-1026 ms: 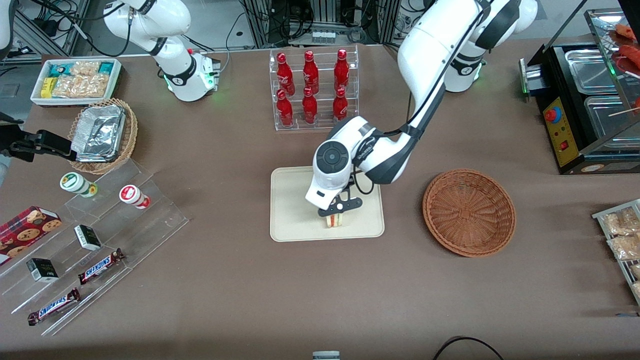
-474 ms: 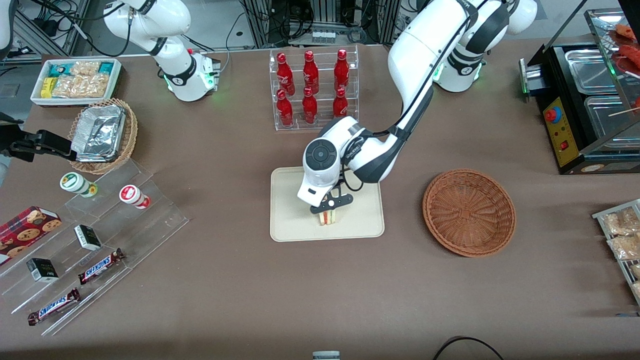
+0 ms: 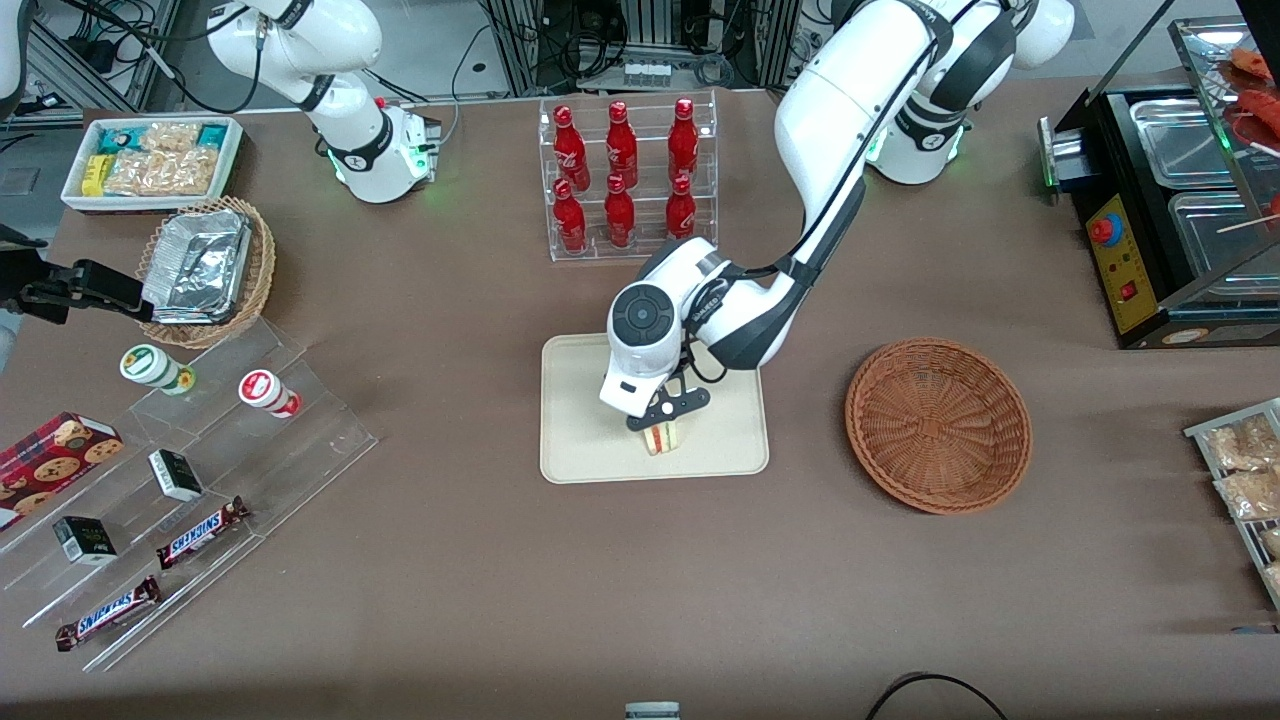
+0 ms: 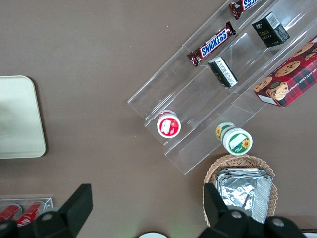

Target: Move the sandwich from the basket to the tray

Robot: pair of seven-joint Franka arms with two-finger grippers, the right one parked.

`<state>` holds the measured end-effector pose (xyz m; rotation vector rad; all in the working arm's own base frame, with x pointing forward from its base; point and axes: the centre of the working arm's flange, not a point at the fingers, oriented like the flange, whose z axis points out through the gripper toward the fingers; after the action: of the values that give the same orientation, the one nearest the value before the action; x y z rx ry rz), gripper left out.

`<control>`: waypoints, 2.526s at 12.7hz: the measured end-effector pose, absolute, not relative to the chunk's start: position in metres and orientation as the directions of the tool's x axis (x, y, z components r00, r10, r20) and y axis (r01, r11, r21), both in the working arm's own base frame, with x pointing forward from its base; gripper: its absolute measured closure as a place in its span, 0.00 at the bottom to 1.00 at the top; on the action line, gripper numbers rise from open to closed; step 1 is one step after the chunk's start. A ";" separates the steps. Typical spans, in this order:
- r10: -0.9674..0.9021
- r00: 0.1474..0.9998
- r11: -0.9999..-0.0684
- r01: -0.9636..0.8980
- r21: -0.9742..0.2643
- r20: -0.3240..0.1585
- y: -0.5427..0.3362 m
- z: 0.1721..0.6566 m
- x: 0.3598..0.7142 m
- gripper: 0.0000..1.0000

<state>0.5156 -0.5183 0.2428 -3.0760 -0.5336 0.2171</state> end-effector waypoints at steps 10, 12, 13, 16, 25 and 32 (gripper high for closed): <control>0.252 0.966 -0.968 0.252 -0.003 -0.062 -0.493 0.357 0.548 0.00; 0.263 0.964 -0.965 0.261 -0.040 -0.042 -0.463 0.386 0.562 0.00; 0.278 0.960 -0.960 0.276 -0.056 -0.032 -0.445 0.402 0.569 0.00; 0.295 0.955 -0.952 0.293 -0.090 -0.010 -0.397 0.430 0.585 0.00; 0.255 0.967 -0.963 0.255 -0.086 0.021 -0.321 0.466 0.611 0.00; 0.087 0.994 -0.996 0.087 0.010 -0.060 -0.192 0.509 0.637 0.00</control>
<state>0.6371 -0.1925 0.5089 -3.1497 -0.1374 0.0945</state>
